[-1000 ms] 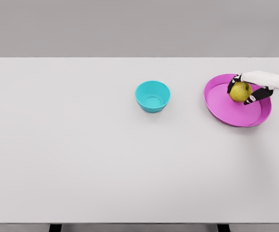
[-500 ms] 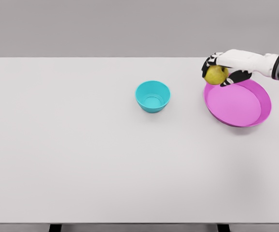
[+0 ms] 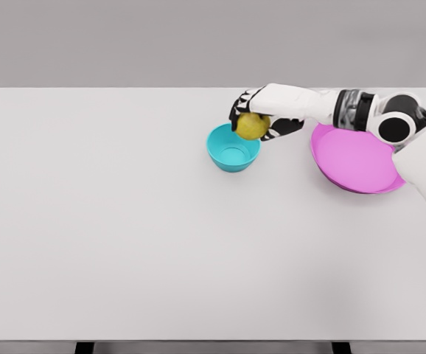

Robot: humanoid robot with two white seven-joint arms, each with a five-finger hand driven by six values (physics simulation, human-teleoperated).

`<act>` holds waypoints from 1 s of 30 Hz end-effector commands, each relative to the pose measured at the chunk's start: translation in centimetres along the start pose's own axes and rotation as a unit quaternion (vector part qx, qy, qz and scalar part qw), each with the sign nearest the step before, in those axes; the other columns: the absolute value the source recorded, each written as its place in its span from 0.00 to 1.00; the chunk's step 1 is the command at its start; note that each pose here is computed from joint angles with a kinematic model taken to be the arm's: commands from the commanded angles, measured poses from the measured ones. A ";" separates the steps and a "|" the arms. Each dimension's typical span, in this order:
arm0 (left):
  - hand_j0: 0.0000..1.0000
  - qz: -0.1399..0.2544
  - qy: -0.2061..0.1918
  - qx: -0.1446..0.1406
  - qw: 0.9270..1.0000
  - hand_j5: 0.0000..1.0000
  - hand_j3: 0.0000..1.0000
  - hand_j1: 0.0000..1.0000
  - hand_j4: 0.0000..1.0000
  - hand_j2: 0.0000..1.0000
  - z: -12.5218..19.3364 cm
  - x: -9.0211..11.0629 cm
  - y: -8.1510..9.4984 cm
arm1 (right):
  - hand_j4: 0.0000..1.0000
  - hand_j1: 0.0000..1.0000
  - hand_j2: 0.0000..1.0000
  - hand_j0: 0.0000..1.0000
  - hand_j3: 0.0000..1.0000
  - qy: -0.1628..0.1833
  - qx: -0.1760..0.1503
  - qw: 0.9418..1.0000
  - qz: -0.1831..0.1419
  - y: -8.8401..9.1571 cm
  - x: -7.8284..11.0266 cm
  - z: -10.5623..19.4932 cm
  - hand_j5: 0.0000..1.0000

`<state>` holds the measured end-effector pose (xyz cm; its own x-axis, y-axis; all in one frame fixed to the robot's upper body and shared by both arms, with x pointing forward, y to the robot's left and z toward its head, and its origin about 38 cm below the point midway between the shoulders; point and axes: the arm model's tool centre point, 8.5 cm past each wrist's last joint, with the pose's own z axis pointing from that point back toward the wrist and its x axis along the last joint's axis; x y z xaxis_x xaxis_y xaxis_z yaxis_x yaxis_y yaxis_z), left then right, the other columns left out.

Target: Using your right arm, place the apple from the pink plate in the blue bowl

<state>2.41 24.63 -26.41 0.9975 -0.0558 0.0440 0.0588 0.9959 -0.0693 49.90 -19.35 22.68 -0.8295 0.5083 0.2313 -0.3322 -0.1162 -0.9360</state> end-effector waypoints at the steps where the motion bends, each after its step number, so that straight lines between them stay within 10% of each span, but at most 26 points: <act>1: 1.00 0.000 0.000 0.000 1.000 1.00 1.00 1.00 1.00 1.00 0.0 0.0 0.0 | 0.50 0.50 0.50 0.50 0.50 -0.006 0.001 1.000 0.005 0.0 0.7 -1.4 0.50; 28: 1.00 0.001 0.000 0.000 1.000 1.00 1.00 1.00 1.00 1.00 0.0 0.0 0.0 | 0.52 0.52 0.52 0.52 0.52 0.001 0.024 0.999 -0.026 2.7 0.2 -4.0 0.52; 29: 1.00 0.000 0.000 0.000 1.000 1.00 1.00 1.00 1.00 1.00 0.0 0.0 0.0 | 0.57 0.57 0.57 0.57 0.57 0.002 0.024 0.999 -0.027 2.7 0.1 -4.0 0.57; 30: 1.00 0.001 0.000 0.000 1.000 1.00 1.00 1.00 1.00 1.00 0.0 0.0 0.0 | 0.89 0.89 0.89 0.89 0.89 0.002 0.022 0.999 -0.027 2.6 0.1 -4.0 0.89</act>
<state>2.31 24.63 -26.41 0.9976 -0.0554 0.0425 0.0583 0.9959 -0.0693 50.66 -16.20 19.18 -0.8117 0.5171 0.2715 -0.3921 -0.1379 -0.9095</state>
